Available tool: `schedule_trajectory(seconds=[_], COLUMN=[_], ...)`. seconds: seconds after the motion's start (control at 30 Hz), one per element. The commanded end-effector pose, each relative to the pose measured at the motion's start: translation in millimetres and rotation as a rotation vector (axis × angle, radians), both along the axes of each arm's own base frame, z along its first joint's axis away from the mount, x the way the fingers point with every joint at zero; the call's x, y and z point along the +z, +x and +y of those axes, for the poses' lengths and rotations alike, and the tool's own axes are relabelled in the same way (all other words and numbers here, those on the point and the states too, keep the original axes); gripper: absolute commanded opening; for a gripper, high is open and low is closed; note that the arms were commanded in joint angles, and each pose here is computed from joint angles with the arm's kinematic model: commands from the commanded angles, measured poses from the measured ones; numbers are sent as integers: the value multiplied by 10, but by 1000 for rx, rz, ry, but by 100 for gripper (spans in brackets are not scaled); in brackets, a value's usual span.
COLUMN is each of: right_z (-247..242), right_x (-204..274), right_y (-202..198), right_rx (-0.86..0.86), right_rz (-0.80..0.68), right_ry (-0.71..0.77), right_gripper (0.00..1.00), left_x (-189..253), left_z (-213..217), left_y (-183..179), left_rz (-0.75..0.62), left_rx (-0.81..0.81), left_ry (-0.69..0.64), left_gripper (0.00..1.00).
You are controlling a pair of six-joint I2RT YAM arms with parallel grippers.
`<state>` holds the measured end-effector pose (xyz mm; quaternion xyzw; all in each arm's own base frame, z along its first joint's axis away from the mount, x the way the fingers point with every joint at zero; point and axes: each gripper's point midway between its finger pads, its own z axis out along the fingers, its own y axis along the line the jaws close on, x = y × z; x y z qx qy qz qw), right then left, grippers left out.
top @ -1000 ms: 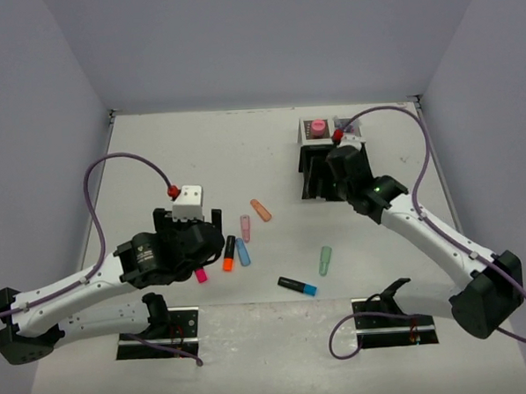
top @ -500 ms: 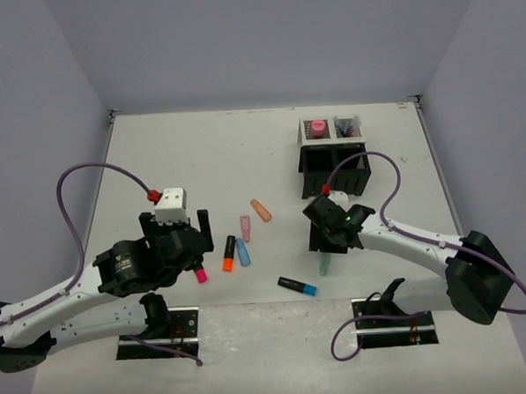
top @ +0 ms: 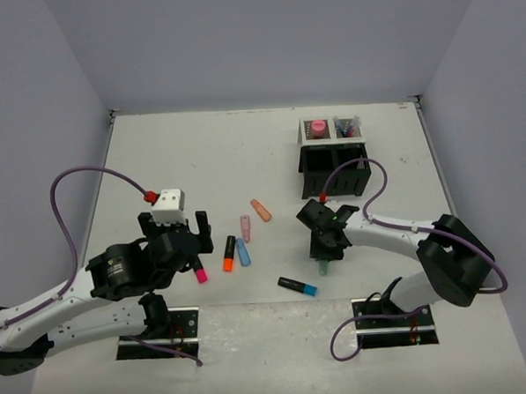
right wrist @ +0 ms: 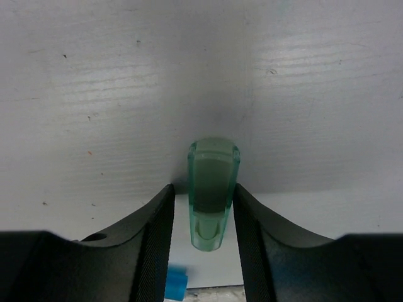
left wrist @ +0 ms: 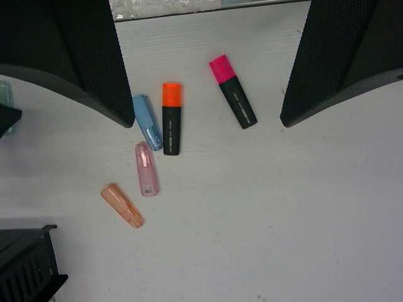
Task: Sort the stationery into containers
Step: Pick up the stationery from the center of the board.
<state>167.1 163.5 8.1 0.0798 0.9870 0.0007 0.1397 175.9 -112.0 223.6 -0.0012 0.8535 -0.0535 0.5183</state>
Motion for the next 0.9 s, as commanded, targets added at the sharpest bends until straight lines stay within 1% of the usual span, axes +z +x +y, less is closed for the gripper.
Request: schedule_trajectory(seconds=[0.0, 0.03, 0.07, 0.13, 0.2, 0.23, 0.3, 0.37, 0.4, 0.43, 0.47, 0.5, 0.53, 0.6, 0.67, 0.8, 0.87], right_z=[105, 119, 119, 147, 288, 340, 533, 573, 534, 540, 448, 386, 325, 239, 44, -12, -30], right_x=[-230, -242, -238, -175, 46, 73, 510, 914, 1254, 1638, 1883, 2025, 2169, 2449, 2521, 2615, 2647], right_y=[12, 25, 40, 92, 215, 225, 430, 632, 803, 950, 1109, 1221, 1324, 1538, 1872, 2259, 2376], right_rx=[-15, -15, -15, -7, 50, 64, 157, 214, 247, 244, 219, 245, 253, 191, 101, 82, 65], right_rz=[33, 32, 27, 3, -66, -78, -221, -374, -512, -666, -798, -908, -1006, -1140, -1193, -1246, -1260], right_ry=[19, 18, 12, 17, 74, 90, 181, 205, 188, 223, 186, 149, 121, 139, 101, 25, -2], right_gripper=[15, 5, 2, 1, 0, 0, 0, 0, 0, 0, 0, 0, 0, 0, 0, 0, 0], left_x=[39, 37, 36, 39, 41, 40, 46, 49, 56, 71, 70, 73, 77, 89, 78, 46, 28], left_z=[-68, -72, -76, -86, -87, -91, -89, -78, -68, -60, -61, -55, -49, -48, -52, -68, -88], left_y=[28, 27, 25, 25, 30, 27, 29, 29, 28, 29, 27, 27, 27, 28, 31, 43, 47], left_rz=[-22, -21, -21, -22, -23, -23, -24, -26, -29, -34, -34, -35, -37, -41, -41, -35, -29], left_rx=[-14, -16, -19, -24, -24, -26, -25, -23, -20, -18, -19, -17, -16, -15, -13, -13, -16], left_ry=[-11, -11, -12, -12, -10, -11, -11, -10, -15, -20, -22, -24, -27, -33, -28, -8, 1], left_gripper=[100, 100, 100, 100, 100, 100, 100, 100, 100, 100, 100, 100, 100, 100, 100, 100, 100])
